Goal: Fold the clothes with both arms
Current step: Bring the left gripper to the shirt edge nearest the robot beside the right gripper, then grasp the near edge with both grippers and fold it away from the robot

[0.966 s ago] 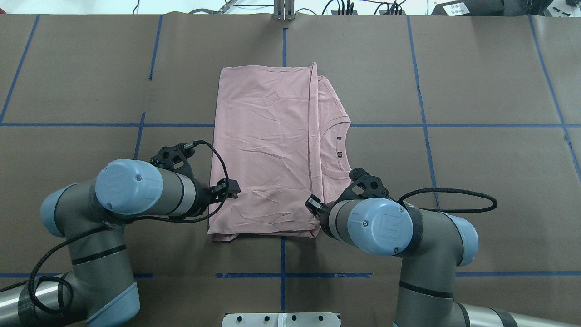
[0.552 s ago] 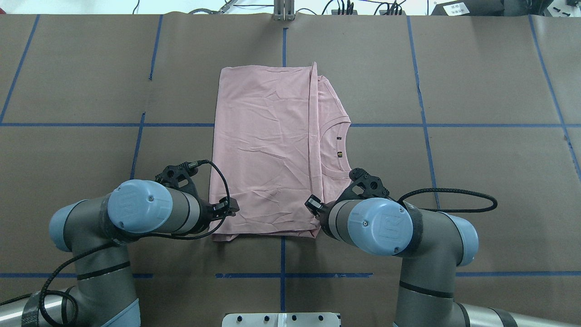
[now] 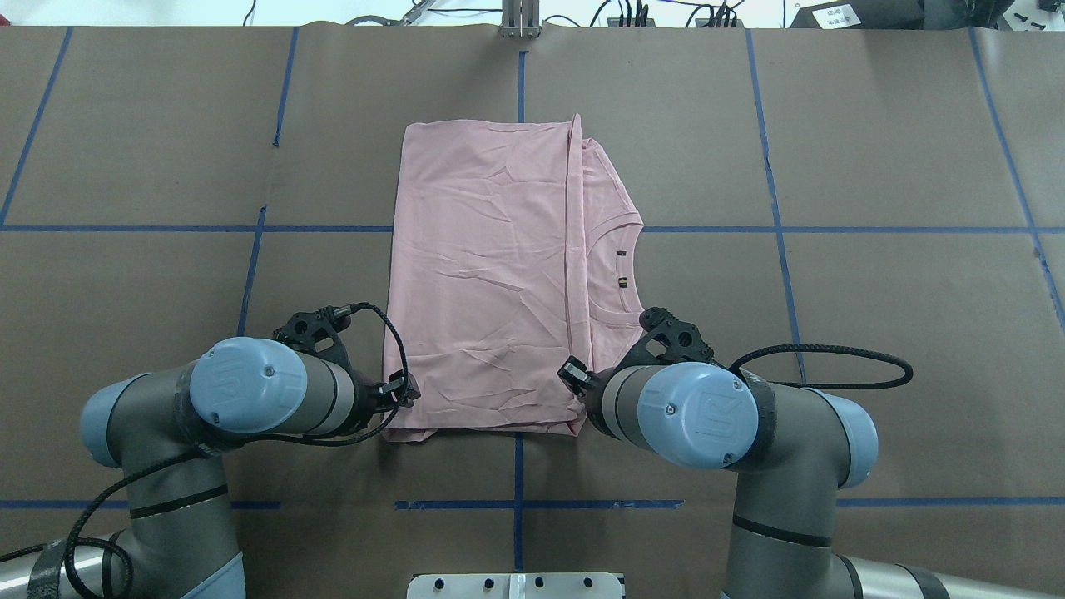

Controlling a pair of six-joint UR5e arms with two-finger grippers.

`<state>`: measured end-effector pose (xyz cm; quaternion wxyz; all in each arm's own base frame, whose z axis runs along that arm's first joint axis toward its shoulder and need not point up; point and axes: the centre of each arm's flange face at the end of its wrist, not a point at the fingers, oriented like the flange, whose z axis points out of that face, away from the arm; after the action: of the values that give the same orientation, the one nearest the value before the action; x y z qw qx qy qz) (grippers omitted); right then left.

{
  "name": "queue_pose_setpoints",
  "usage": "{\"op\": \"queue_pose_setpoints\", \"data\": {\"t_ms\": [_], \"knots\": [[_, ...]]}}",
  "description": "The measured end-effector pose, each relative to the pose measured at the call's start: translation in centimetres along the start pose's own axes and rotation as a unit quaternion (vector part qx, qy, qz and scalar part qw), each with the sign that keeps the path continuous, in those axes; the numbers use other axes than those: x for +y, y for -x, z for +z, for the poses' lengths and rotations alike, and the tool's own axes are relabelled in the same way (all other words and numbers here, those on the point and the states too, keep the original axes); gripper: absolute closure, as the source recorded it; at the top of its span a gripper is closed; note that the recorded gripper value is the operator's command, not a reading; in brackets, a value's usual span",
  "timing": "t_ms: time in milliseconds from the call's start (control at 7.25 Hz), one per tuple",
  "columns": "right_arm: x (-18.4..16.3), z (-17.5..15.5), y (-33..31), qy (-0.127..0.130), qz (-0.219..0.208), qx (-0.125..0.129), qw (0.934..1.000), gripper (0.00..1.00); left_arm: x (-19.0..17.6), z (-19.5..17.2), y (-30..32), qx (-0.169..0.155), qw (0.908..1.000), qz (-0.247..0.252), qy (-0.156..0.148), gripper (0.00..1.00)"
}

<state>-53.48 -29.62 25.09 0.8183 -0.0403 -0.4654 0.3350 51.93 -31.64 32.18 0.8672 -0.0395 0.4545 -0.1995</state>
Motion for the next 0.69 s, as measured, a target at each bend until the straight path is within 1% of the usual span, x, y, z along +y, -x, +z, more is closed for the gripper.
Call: {"op": "queue_pose_setpoints", "data": {"t_ms": [276,414,690], "knots": [[0.00,-0.07,0.00,0.000,0.000,-0.001,1.0000,1.00,0.40,0.23,0.22,-0.003,1.0000,-0.006,0.003,0.80],[0.00,-0.09,0.01,0.000,0.000,-0.001,1.0000,1.00,0.53,0.23,0.20,-0.003,1.0000,-0.006,0.004,1.00],[0.00,-0.09,0.01,0.000,0.000,-0.001,1.0000,1.00,0.64,0.09,0.11,-0.001,1.0000,-0.006,0.005,1.00]]}}
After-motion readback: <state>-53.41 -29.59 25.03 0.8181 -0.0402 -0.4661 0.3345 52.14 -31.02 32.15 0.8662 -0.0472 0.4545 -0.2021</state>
